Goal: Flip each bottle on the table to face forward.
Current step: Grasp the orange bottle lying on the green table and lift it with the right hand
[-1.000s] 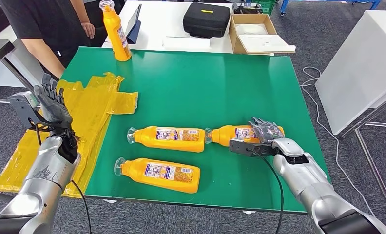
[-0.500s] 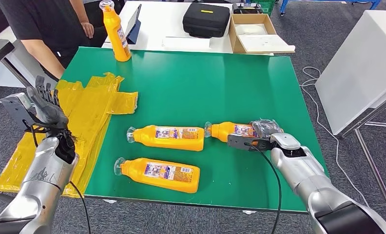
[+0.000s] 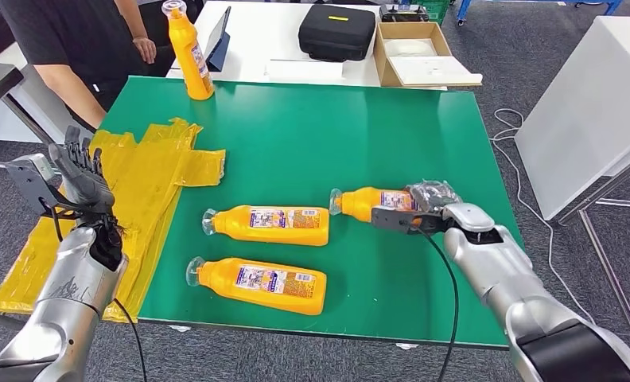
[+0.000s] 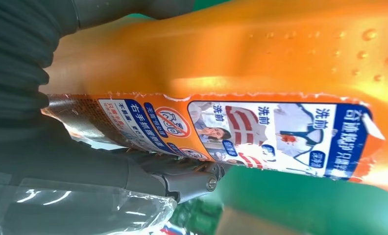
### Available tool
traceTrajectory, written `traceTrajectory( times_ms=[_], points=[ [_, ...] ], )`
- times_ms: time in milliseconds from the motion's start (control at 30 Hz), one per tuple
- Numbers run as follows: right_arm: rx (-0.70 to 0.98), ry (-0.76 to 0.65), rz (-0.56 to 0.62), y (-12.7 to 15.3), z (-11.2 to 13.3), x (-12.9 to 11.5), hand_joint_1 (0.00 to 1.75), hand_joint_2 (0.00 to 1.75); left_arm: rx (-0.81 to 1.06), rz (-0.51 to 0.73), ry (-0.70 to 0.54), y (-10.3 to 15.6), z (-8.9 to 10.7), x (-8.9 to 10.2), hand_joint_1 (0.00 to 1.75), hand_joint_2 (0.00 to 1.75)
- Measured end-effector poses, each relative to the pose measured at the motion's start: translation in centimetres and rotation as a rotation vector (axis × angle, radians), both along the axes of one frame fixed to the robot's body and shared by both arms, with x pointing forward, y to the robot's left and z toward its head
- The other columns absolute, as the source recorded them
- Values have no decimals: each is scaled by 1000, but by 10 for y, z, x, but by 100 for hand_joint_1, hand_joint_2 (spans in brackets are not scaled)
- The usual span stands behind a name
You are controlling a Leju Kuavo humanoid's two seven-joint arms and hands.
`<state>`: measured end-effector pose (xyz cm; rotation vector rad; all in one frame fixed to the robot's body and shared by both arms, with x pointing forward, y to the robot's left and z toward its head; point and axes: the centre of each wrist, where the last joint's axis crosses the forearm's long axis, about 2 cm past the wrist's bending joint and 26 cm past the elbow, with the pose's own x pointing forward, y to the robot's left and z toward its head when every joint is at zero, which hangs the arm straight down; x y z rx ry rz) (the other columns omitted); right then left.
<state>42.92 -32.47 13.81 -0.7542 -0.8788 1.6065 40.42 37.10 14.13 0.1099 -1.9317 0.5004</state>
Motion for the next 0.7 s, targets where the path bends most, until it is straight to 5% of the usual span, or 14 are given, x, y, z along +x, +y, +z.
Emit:
traceTrajectory(
  times_ms=[233,400,533,633,700],
  points=[
    [30,-181,-7,-45,141,38,175,175,17,12,7,13,0,-3,0,0],
    [3,-412,-12,-44,237,46,175,175,17,34,1,18,-3,-5,0,0],
    [-11,-578,-24,-31,285,45,175,175,13,39,3,21,-15,-17,0,175],
    [59,-684,4,-15,291,44,175,175,5,-2,-4,19,-25,-28,0,175],
    [162,-746,40,3,274,44,175,175,-16,-57,-21,13,-30,-34,0,175]
  ],
)
